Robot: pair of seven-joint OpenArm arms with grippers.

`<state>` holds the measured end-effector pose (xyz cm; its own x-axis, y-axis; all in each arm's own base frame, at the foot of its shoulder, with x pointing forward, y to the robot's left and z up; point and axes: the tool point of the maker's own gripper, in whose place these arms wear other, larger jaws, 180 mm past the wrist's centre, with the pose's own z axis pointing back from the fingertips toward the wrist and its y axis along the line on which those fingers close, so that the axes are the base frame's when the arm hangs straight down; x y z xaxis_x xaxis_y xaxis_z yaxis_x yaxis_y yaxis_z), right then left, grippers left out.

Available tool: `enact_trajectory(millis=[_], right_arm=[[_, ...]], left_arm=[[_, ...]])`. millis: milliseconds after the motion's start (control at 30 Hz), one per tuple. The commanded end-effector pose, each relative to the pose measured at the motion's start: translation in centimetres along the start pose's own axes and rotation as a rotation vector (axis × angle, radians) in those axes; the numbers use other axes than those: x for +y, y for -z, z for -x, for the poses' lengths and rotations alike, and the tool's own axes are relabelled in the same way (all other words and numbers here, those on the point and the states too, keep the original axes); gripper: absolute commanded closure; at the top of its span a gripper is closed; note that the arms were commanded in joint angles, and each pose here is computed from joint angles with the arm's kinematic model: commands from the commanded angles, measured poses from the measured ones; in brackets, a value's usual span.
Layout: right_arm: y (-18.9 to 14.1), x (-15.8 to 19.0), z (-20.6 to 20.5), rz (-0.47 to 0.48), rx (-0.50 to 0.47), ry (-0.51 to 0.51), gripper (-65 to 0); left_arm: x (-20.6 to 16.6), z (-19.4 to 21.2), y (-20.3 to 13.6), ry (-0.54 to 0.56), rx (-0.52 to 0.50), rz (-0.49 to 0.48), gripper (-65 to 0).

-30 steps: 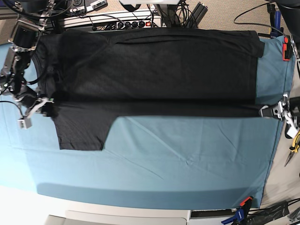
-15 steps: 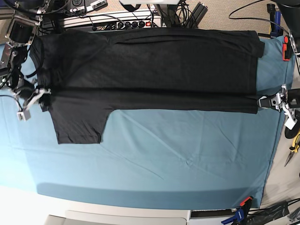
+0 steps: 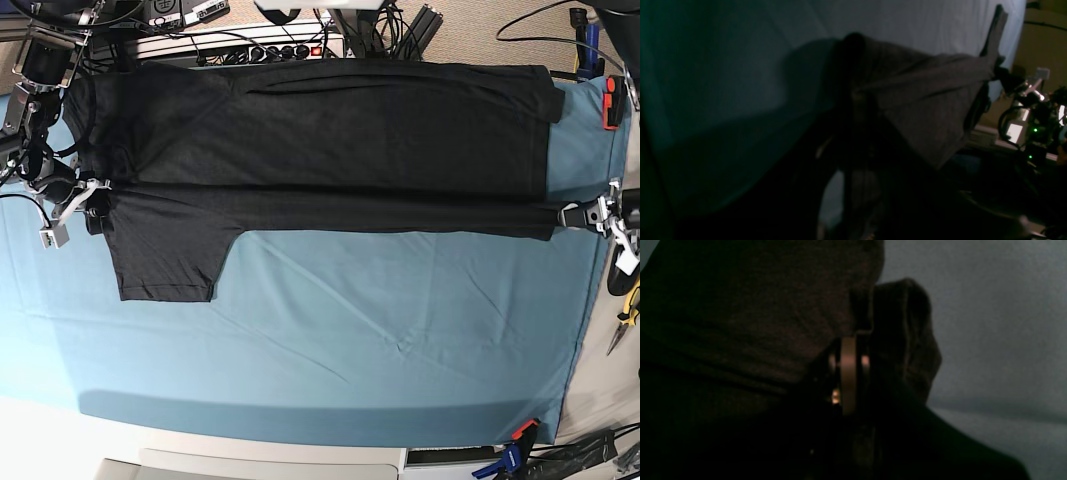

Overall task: Fold the T-shirt properly
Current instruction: 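Lower the folded hem onto the shirt body with both grippers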

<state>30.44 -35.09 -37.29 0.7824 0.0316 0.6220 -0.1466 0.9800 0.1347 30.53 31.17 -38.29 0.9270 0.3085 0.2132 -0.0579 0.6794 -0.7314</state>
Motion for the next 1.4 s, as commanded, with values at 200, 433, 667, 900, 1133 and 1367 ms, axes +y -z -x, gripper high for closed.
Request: enact_trajectory(millis=[200,433,667,900,1133,1367], right_arm=[[-1.1,-1.0,-1.9,0.027,-0.043,-0.027,0.0],[-1.1,-1.0,-1.4,0.027,-0.016,-0.027,0.0],[-1.1,-1.0,-1.0,0.028,0.008,-0.027,0.0],[-1.6,-1.6,-0.6,0.042,0.045,-0.034,0.0],[-2.9,-3.2,-1.4,0.081,0.040,-0.061,0.0],[-2.9,-3.1,-1.4,0.081,0.042,-0.060,0.0]], left_arm=[[0.8,0.3,-1.5,-0.010,-0.013,-0.024,0.0],[0.2,0.4,-1.3,0.030,0.006,-0.030,0.0],[-1.1,0.5,-1.0,0.125,0.028,-0.030,0.0],[-0.8,0.6,-1.6,0.129,0.031,-0.047,0.0],[-0.3,0.3,-2.9,0.130,0.024,-0.074,0.0],[-0.4,0.3,-2.6,0.130,0.026,-0.070,0.0]])
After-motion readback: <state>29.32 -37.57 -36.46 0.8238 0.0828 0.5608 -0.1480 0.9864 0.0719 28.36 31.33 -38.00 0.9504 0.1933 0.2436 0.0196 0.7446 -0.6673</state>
